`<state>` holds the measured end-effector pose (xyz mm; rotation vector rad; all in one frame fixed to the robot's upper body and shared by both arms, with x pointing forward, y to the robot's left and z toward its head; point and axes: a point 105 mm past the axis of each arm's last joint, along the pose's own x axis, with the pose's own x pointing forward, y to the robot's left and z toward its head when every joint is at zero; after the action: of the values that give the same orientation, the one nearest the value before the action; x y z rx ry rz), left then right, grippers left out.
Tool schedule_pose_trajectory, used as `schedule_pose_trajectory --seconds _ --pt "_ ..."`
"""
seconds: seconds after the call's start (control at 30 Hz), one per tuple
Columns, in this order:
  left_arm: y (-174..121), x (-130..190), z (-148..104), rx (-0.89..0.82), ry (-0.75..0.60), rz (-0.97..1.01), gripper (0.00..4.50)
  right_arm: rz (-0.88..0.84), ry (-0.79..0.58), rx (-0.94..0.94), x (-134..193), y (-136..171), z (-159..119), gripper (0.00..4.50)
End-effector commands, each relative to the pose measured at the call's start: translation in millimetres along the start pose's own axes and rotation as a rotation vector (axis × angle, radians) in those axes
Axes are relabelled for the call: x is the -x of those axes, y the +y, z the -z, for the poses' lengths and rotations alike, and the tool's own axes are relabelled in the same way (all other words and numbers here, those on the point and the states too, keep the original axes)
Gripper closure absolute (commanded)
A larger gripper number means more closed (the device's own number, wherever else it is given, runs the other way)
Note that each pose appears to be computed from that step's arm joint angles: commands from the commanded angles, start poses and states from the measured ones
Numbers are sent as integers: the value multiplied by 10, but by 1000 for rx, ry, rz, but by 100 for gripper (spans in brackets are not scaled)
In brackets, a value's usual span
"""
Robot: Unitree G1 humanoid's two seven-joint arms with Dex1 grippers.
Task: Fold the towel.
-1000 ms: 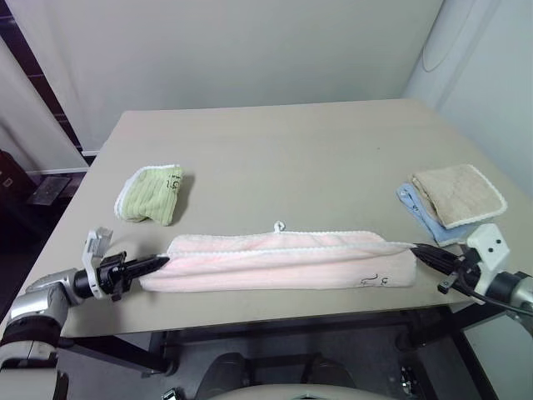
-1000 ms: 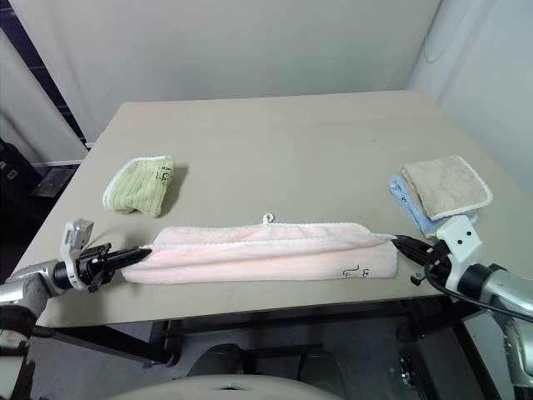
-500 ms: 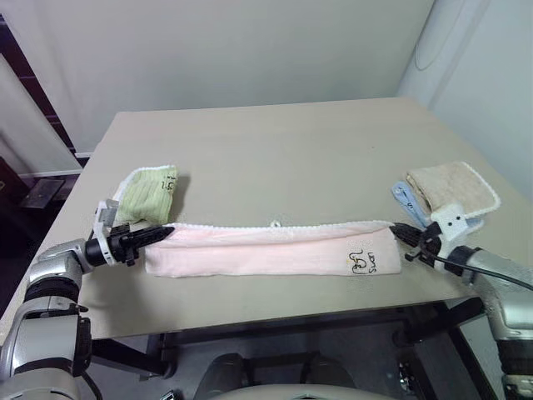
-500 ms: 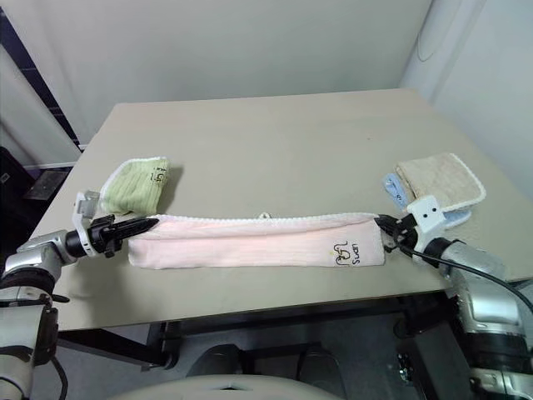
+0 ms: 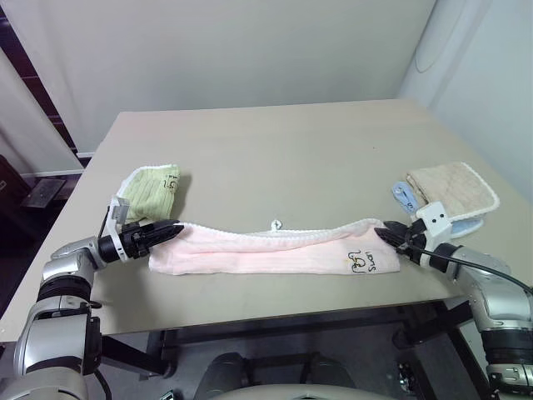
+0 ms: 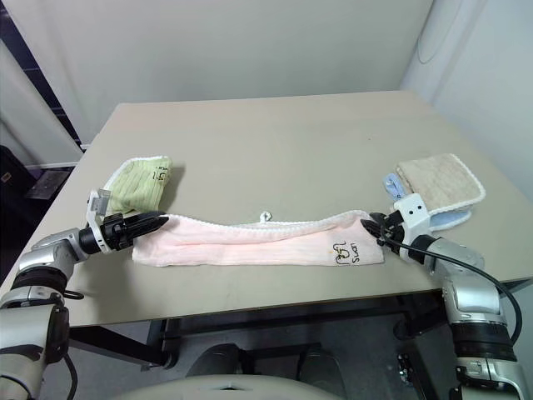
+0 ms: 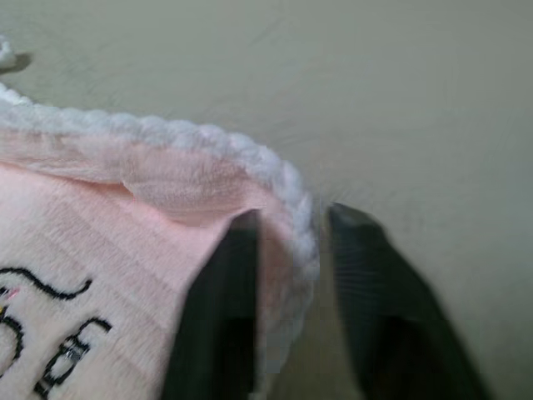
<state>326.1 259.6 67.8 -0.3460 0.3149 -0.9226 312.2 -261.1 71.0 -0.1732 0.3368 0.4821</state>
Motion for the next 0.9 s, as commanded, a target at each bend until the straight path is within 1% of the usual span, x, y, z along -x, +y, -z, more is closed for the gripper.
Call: schedule_pose_trajectory --seconds 0.03,0.1,0.13,0.17,0.2,0.37,0.53,0.67,0.73,0.77,0.8,0.83,0.87,0.9 --pt "5 1 -142 -47 -35 -15 96 8 -41 19 -15 -29 -141 169" --pt "34 -2 -155 -92 -55 -50 14 23 -51 20 10 -54 -155 88" --pt "45 -3 -159 -104 -64 -65 0 33 -55 21 26 -71 -163 51" --pt "53 -3 -162 -110 -69 -74 0 39 -58 22 36 -82 -168 20" --pt "48 -6 -150 -116 -63 -71 0 54 -68 24 51 -108 -183 3" --pt "-2 -91 -45 -121 -4 -31 0 44 -52 30 38 -101 -150 3" --pt "1 -186 -45 -96 22 -24 0 38 -49 26 -21 -88 -166 3" --pt "-5 -194 -40 -95 46 -13 0 20 -42 23 -37 -62 -171 3" --pt "15 -182 -52 -96 44 -29 0 20 -40 28 -39 -59 -165 39" --pt "14 -170 -57 -93 43 -26 36 23 -40 30 -40 -62 -165 59" --pt "7 -157 -60 -89 43 -19 59 26 -40 31 -41 -64 -165 98" --pt "-4 -144 -65 -80 43 -10 87 28 -41 30 -41 -66 -165 128" --pt "-15 -131 -69 -74 45 0 130 28 -40 29 -42 -67 -165 174" --pt "-29 -115 -68 -70 52 11 157 28 -39 30 -41 -67 -165 199"
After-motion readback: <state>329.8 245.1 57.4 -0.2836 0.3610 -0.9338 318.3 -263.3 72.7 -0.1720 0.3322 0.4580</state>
